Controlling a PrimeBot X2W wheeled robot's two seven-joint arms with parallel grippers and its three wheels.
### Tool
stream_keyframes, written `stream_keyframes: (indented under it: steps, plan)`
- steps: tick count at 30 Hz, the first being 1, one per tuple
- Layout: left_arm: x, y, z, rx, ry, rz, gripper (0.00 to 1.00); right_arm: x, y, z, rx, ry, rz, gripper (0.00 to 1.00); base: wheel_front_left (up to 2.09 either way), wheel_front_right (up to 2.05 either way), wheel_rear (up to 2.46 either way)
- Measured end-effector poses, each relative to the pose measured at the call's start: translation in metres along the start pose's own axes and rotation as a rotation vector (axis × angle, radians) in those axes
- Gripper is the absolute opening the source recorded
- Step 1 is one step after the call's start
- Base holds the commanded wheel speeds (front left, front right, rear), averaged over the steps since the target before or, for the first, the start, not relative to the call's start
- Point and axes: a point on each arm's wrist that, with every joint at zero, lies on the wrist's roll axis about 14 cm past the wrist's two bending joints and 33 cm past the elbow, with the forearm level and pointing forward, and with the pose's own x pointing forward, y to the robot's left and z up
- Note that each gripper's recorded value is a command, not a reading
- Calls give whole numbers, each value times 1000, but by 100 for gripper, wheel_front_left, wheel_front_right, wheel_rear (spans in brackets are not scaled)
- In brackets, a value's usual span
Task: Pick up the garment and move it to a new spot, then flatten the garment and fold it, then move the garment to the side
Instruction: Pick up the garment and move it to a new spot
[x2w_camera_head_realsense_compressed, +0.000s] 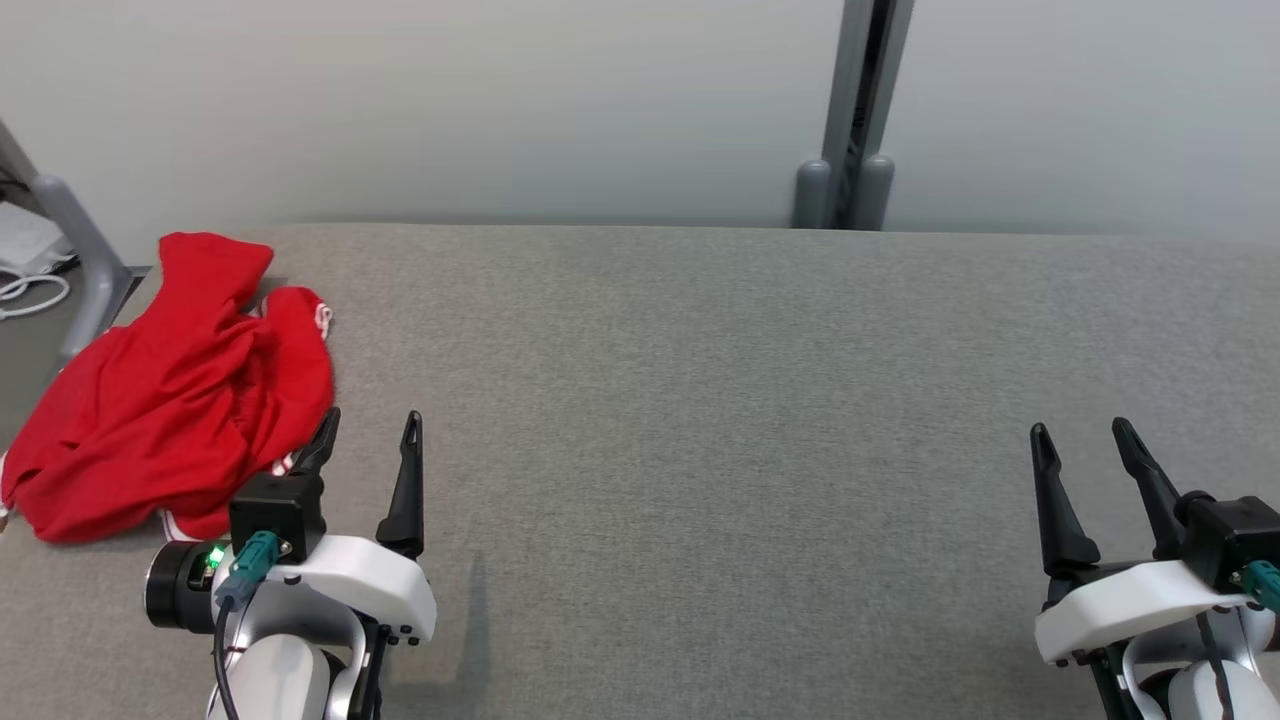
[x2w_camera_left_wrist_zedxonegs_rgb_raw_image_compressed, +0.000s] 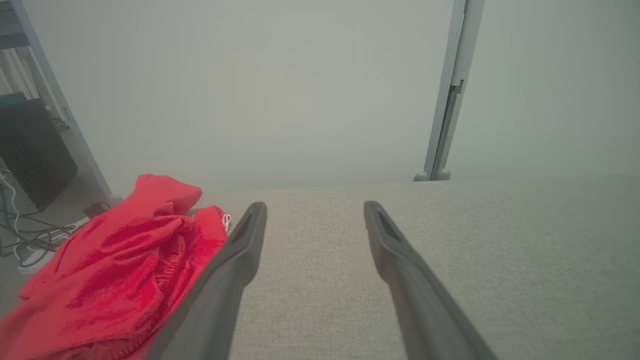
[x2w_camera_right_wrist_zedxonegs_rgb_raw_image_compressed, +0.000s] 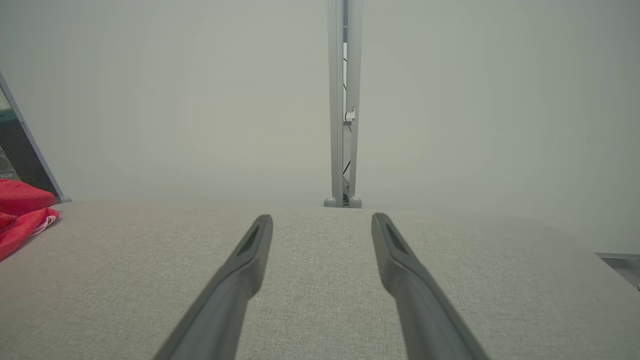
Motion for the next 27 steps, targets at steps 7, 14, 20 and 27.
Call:
stream_keyframes:
  steps: [7, 14, 20, 27]
  plan:
    - [-14, 40, 4, -4, -17, 117, 100, 21, 36, -2, -4, 7, 113, 100, 0, 0, 0]
    - [-39, 83, 3, -22, -21, 254, 100, 41, 88, -5, 2, 11, 259, 100, 0, 0, 0]
    - [-61, 110, 0, -34, -23, 347, 100, 50, 127, -6, 15, 10, 364, 100, 0, 0, 0]
    - [-75, 123, -2, -42, -19, 394, 100, 55, 147, -5, 28, 6, 414, 100, 0, 0, 0]
